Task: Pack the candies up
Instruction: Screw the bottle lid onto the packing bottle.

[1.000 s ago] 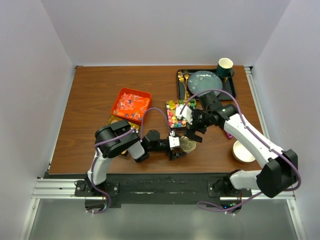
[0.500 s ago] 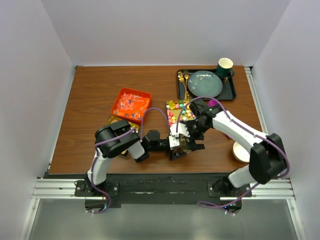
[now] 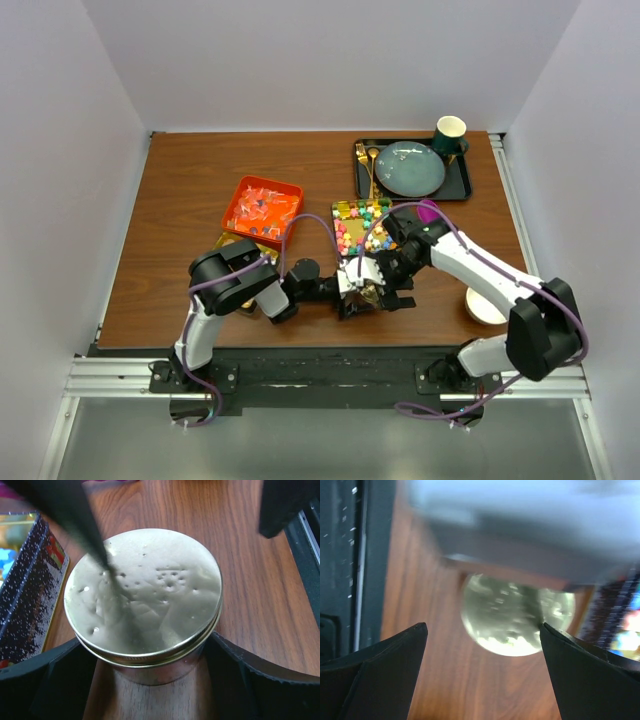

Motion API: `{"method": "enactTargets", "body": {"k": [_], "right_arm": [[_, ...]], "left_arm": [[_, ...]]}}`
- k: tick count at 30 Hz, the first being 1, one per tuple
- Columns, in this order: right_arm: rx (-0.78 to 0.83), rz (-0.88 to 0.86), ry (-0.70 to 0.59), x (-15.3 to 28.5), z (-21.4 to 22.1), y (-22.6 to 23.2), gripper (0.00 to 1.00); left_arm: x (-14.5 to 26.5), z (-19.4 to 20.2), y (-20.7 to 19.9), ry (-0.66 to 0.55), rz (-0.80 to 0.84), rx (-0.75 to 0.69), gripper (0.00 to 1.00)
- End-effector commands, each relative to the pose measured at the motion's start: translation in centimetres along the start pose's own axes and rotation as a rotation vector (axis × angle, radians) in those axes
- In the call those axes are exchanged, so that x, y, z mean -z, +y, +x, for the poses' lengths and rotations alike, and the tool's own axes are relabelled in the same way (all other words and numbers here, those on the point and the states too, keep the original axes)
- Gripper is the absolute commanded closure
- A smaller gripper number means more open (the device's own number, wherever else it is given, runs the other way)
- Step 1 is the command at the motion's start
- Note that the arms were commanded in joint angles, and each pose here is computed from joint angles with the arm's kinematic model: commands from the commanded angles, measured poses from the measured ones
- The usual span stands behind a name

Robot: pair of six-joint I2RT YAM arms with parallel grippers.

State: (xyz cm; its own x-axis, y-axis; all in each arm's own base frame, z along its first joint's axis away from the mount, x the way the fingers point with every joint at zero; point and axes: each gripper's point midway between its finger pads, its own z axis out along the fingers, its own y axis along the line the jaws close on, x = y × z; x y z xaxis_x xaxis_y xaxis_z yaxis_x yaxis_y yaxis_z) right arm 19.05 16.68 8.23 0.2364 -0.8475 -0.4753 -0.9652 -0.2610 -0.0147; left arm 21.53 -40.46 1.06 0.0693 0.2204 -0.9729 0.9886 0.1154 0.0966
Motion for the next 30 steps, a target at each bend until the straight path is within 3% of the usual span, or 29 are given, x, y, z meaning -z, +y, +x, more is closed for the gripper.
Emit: {"method": "enactTargets", "body": {"k": [1,7,10,14,22,30], "right_arm": [[-0.064,-0.023,0.056,0.1,1.4,2.3,0.04],[-0.152,0.0,0.088,0.9,2.4,4.0,0.05],[-0.241,0.127,0.013,2.6,1.4,1.7,0.04],[-0.227,0.216,-0.067,4.6,-1.2,-1.9,0.02],[-0.212,0.139,-0.105,2.9,-2.4,-5.0,0.04],[-0.238,0.029,-0.095,0.9,-1.9,-4.6,0.05]], "left_arm": [[4.6,11.3,-1.9,0.391,-0.011,0.132,1.0],[4.6,11.7,-1.8,0.399,-0.011,0.134,1.0],[4.7,11.8,-2.1,0.406,0.003,0.134,1.0],[4.6,11.9,-2.4,0.408,0.017,0.13,1.0],[4.6,12.1,-2.6,0.422,0.026,0.144,1.0],[4.7,12.4,-2.6,0.431,0.022,0.154,1.0]]}}
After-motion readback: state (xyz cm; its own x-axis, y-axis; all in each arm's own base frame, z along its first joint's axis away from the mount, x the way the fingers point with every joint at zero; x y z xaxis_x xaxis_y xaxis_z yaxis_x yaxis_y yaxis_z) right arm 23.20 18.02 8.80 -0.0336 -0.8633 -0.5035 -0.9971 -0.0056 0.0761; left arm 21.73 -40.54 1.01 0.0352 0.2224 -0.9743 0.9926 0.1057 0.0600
